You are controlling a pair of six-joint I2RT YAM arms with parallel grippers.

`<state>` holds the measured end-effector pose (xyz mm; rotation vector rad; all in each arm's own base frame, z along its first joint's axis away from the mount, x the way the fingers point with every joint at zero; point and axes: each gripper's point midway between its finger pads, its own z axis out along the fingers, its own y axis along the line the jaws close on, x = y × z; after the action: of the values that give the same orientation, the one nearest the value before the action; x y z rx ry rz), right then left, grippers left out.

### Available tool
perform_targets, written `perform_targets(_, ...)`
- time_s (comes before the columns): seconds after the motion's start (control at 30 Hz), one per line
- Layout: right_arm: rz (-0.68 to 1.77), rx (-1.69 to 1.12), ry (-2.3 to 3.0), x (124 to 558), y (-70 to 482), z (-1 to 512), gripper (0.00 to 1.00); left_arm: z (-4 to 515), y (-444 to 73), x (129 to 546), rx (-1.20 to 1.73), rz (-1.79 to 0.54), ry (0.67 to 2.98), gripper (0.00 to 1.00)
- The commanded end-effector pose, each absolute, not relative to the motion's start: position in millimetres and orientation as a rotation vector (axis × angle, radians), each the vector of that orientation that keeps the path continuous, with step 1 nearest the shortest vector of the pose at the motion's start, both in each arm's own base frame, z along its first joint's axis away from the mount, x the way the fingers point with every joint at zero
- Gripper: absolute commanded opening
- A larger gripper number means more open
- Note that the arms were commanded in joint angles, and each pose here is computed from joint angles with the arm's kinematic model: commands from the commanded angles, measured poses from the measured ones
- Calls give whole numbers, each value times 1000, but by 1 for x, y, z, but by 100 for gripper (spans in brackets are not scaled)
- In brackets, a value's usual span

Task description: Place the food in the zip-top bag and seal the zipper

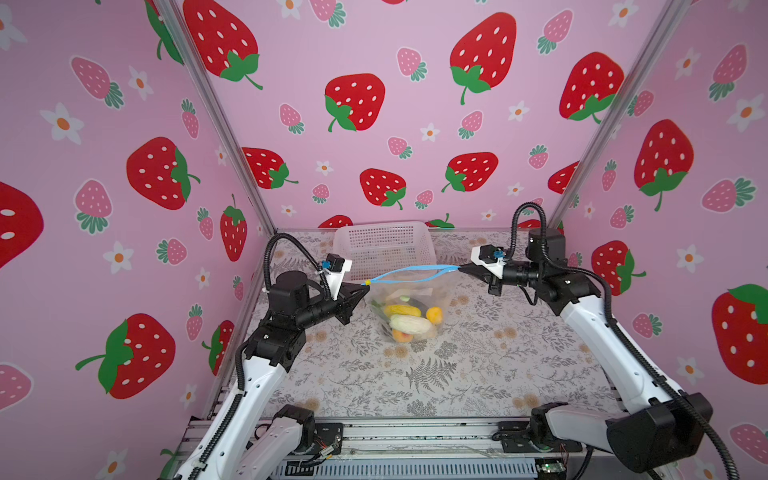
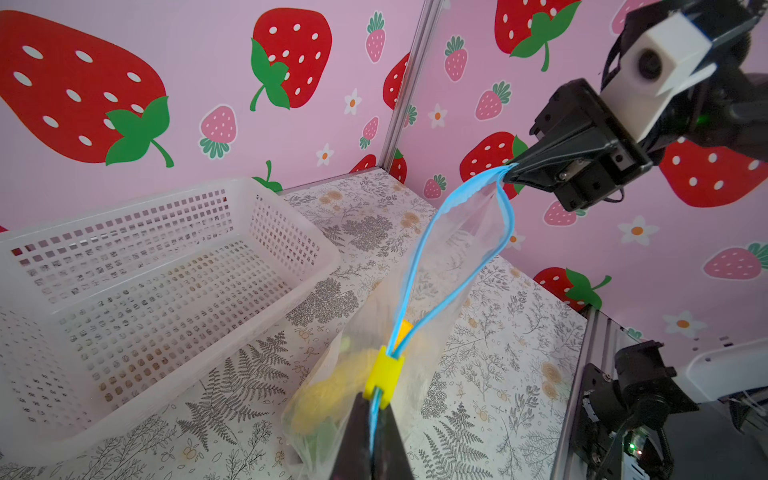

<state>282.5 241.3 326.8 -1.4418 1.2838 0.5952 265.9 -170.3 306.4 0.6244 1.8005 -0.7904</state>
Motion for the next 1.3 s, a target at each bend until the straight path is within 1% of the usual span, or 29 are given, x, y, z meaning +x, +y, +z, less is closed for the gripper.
perform_targets(0.0,616,-1469,1269,278,247,332,21,325,-179,258,696,-785,1756,0)
perform_targets(0.07,625,-1513,1266,269,258,335,36,328,-185,255,741,-761,1748,0)
perform_targets(0.17,607,-1559,1247,257,272,344,50,334,-192,251,779,-746,1718,0)
perform_targets(0.3,573,-1618,1167,236,297,358,64,336,-201,248,832,-734,1692,0)
perform_targets(0.43,574,-1688,1064,215,330,375,70,344,-208,245,870,-742,1648,0)
perform_targets(0.57,601,-1770,1015,198,360,375,70,352,-208,240,886,-734,1603,0)
perform_targets(0.67,627,-1796,991,193,373,374,63,354,-208,238,897,-729,1588,0)
perform_targets(0.87,661,-1819,957,184,386,373,61,357,-210,238,912,-729,1573,0)
perform_targets(1.17,743,-1888,918,181,402,365,52,355,-213,231,976,-705,1533,0)
perform_targets(1.23,759,-1897,911,180,404,363,47,355,-213,231,981,-704,1528,0)
perform_targets(1.27,764,-1901,906,180,405,362,46,354,-213,231,983,-703,1527,0)
